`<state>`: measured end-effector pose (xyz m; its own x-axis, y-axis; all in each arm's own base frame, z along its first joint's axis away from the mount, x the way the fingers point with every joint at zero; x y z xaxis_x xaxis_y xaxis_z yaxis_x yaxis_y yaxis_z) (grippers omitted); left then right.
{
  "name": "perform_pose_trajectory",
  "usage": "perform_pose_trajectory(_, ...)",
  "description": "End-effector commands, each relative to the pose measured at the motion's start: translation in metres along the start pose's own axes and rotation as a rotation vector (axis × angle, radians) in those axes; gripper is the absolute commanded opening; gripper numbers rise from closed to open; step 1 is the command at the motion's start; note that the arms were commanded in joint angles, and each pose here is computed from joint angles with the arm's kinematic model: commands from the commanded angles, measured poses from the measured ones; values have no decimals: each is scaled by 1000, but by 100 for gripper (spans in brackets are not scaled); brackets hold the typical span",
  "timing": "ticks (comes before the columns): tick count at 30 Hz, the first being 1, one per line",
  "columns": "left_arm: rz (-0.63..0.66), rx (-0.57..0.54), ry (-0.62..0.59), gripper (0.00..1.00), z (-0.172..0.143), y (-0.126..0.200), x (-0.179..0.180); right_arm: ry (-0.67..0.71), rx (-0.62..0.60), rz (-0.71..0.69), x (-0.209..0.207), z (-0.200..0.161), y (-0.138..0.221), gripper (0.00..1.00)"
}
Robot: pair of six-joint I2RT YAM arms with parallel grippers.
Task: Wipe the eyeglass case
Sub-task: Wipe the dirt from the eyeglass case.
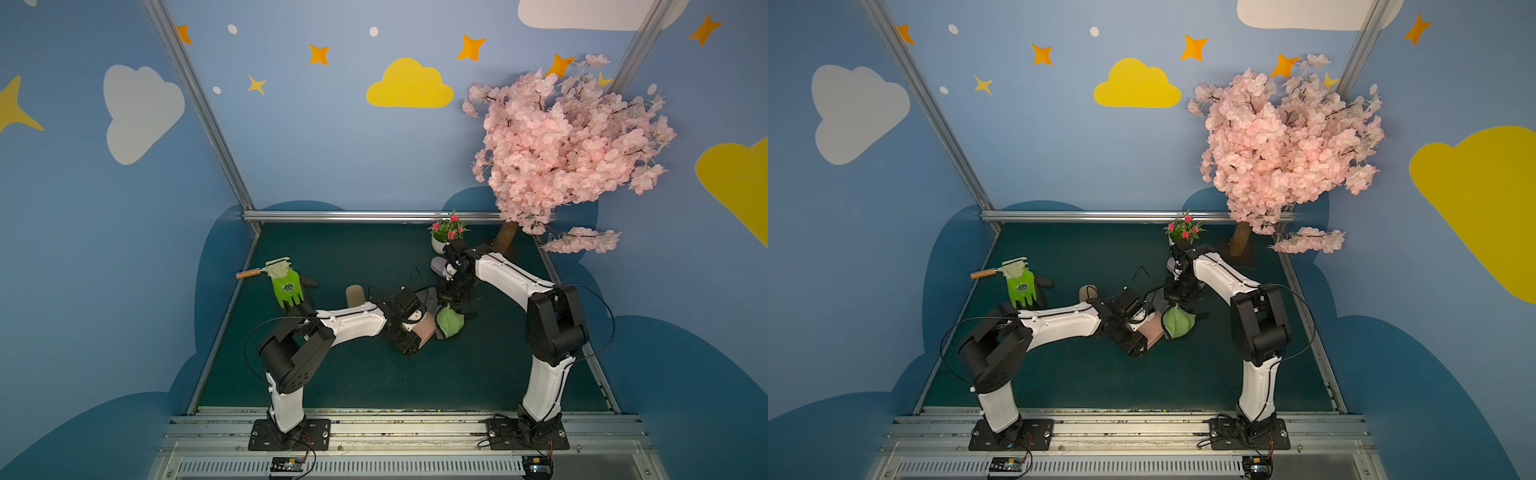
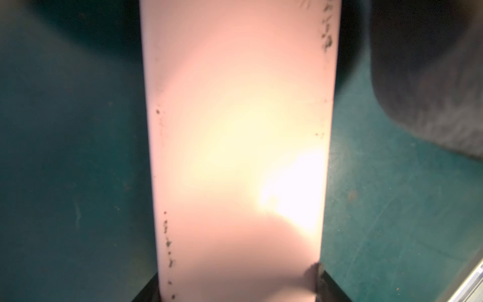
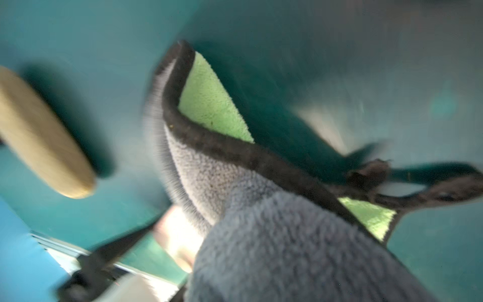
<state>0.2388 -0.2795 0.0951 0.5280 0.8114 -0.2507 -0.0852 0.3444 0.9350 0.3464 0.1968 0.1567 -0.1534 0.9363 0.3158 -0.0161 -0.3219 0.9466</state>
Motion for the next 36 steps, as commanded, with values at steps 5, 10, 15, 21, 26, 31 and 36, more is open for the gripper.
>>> perform_pose_trajectory(5,82,203,63,3,-39,-33,24,-52,141,3,-11,-6,-55,0)
perform_pose_trajectory(10,99,219,85,3,-38,-34,24,-78,225,32,-29,-56,-60,0)
perform_pose_trajectory(15,118,232,103,3,-38,-34,25,-109,277,37,-41,-101,-57,0)
perform_pose_trajectory(21,119,234,90,3,-37,-34,23,-85,289,100,-21,-120,-51,0)
perform_pose_trajectory(26,116,233,74,3,-35,-35,21,-21,326,281,33,-120,-69,0)
perform_pose_trajectory(31,116,229,70,3,-36,-35,20,-3,338,459,63,-123,-71,0)
perform_pose_trajectory(36,105,227,64,3,-36,-35,21,-17,310,417,43,-118,-63,0)
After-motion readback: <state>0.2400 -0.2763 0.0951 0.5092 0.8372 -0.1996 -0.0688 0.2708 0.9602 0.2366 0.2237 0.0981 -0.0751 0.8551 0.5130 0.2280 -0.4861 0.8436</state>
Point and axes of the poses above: each gripper's point midway between its finger pads, its own y axis back along the fingers, its own x axis along the line the jaws close on, z = x × y, the point moved 8 cm from there along y, back along the fingers, and after that the axes turned 11 degrees about y, right-handed, at the moved point
